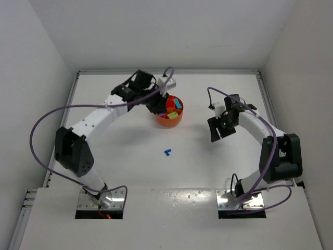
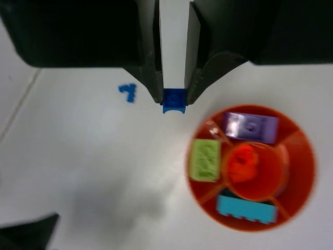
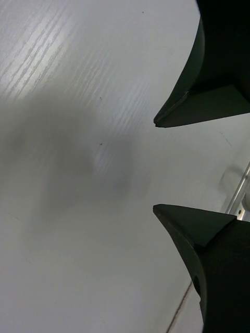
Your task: Sort the legos into containers by color
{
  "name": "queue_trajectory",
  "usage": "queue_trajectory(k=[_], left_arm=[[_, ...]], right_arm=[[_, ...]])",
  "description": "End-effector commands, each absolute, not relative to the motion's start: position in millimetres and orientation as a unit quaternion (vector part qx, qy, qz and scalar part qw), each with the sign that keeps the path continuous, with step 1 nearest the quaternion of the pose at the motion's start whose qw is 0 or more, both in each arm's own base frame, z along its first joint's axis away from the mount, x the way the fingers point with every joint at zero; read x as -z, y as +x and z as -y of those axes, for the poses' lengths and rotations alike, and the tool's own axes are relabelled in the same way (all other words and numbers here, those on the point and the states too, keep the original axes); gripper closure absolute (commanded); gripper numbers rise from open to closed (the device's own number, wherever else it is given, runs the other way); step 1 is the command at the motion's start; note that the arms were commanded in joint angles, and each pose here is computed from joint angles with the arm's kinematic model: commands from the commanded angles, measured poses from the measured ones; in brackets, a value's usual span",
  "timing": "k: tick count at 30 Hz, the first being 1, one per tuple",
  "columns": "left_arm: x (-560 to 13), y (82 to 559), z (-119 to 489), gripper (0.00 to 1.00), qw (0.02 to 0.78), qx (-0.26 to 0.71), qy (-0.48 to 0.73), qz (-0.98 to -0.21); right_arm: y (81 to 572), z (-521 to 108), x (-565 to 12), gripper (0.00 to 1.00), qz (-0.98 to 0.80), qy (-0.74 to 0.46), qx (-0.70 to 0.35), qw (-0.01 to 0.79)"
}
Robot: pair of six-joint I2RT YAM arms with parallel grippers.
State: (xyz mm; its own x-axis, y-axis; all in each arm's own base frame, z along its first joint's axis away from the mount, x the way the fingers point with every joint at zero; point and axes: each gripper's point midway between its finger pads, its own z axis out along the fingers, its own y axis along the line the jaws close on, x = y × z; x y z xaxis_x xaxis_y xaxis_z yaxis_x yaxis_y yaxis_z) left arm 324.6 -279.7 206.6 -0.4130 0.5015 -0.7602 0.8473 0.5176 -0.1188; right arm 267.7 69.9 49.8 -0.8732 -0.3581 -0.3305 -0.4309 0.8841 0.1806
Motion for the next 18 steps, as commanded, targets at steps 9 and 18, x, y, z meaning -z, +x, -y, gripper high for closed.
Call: queue_trajectory(k=[9,18], left_arm=[[-213.3,473.1,244.3,1.0,0.37,0.27,0.255,-0.851],[-184.0,489.3,243.7,1.0,0.349,0.281,0.244,-0.86]], right_arm=[[285.2,-73.5,-57.6,0.36,-0.958,-0.202,-0.131,0.154],[285.2,-73.1,-58.7,0.08,-0.959,-0.205,-0.131,0.143]])
